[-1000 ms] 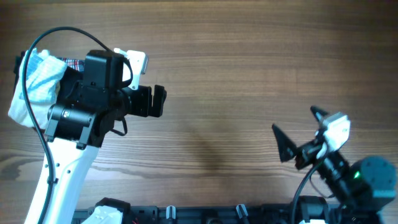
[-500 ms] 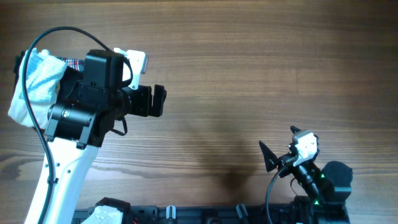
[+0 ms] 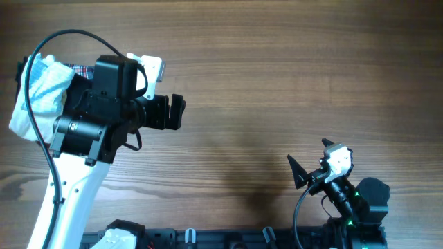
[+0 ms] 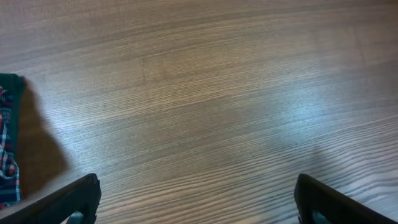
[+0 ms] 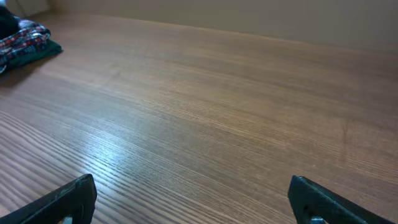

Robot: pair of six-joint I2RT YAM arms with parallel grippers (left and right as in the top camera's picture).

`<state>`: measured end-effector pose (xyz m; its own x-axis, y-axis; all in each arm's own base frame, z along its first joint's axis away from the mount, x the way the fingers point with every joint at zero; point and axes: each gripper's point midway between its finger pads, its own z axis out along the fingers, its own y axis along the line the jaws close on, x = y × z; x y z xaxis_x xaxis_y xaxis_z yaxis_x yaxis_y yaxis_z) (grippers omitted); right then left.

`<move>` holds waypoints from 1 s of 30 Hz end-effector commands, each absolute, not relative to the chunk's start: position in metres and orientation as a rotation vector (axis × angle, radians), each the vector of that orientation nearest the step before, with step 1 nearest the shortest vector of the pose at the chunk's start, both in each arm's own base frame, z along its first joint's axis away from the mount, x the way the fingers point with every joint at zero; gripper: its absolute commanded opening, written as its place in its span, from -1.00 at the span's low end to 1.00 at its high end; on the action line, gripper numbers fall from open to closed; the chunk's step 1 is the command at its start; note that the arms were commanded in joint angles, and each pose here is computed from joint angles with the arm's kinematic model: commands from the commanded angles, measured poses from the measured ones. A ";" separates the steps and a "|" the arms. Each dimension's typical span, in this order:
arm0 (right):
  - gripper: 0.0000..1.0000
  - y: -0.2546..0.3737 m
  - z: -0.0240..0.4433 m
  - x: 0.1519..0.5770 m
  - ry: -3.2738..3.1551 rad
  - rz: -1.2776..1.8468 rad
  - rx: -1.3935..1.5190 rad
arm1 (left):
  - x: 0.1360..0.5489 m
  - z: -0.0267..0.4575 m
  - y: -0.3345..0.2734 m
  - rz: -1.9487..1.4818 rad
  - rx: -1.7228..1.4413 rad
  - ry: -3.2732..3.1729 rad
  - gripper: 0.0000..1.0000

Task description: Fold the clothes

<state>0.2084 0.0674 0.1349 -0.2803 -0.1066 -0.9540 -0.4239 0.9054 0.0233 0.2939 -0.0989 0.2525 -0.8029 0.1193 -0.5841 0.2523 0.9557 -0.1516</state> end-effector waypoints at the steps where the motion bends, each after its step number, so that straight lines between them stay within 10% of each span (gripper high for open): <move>1: 0.99 0.071 0.138 0.207 1.819 0.323 -0.426 | 0.295 0.254 -0.099 -0.293 0.248 2.502 0.99; 15: 0.99 0.071 0.138 0.207 1.819 0.323 -0.426 | 0.266 0.265 -0.073 -0.333 0.222 2.228 0.99; 30: 0.99 0.071 0.138 0.207 1.819 0.323 -0.426 | 0.210 0.167 -0.069 -0.378 0.259 1.896 0.99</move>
